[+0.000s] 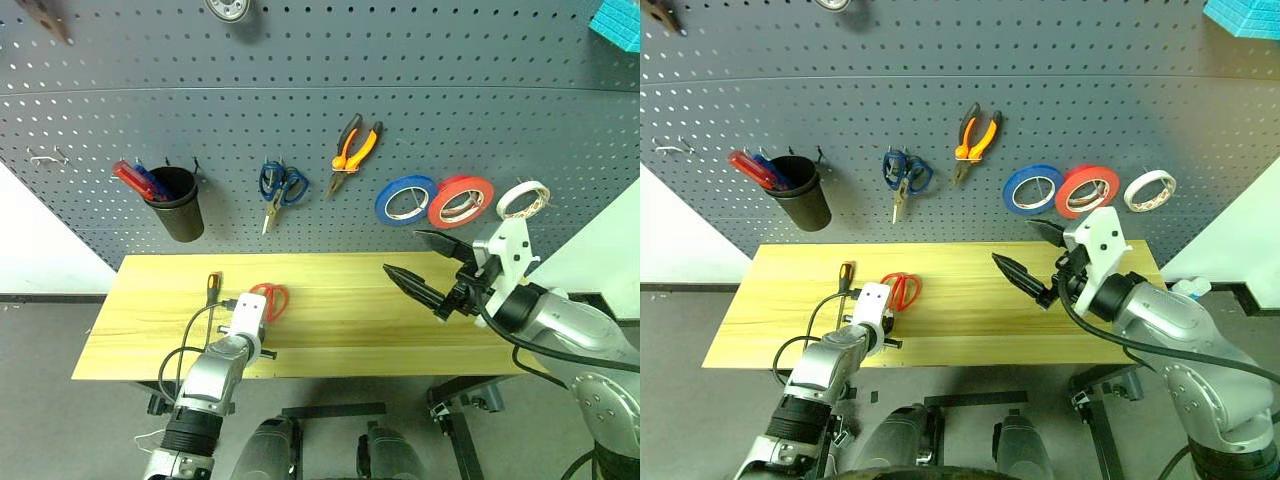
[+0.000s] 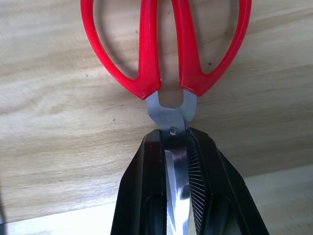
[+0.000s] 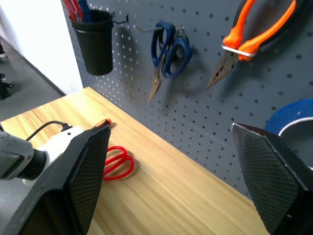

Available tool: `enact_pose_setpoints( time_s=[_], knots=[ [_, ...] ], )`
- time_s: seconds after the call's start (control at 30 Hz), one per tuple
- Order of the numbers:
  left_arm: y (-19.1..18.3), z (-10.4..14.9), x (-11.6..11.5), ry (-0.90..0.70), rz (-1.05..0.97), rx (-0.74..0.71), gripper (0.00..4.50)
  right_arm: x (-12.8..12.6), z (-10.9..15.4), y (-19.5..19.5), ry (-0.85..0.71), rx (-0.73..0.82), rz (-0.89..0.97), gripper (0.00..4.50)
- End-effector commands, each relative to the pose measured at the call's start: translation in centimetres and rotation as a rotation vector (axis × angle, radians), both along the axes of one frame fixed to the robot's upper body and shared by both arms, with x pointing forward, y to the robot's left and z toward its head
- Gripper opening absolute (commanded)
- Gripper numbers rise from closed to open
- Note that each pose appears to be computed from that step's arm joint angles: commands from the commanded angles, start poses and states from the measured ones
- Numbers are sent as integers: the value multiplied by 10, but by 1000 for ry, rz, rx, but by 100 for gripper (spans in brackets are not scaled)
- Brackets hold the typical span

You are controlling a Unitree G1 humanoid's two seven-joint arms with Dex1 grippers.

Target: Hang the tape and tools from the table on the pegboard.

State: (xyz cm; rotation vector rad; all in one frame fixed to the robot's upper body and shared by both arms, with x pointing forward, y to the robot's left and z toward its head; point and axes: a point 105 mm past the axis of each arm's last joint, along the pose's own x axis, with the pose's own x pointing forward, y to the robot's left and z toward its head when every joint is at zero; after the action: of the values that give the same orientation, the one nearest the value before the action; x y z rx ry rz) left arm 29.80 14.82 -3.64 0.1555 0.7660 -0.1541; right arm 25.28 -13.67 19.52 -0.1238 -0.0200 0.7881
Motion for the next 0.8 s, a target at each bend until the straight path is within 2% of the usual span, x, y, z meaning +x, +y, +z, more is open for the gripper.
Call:
enact_pose_setpoints(
  time_s=[0.03, 0.3, 0.47, 0.8],
  knots=[
    [-8, 19, 7, -94, -58, 19, 26, -5, 16, -5, -51, 14, 22, 414],
    [-30, 44, 14, -266, -213, 59, 26, -20, 21, -9, -37, 26, 102, 414],
    [-46, 62, 17, -391, -310, 52, 26, -20, 25, -12, -53, 21, 103, 414],
    [-58, 83, 12, -567, -465, 102, 26, -25, 34, -17, -98, 22, 123, 414]
  ],
)
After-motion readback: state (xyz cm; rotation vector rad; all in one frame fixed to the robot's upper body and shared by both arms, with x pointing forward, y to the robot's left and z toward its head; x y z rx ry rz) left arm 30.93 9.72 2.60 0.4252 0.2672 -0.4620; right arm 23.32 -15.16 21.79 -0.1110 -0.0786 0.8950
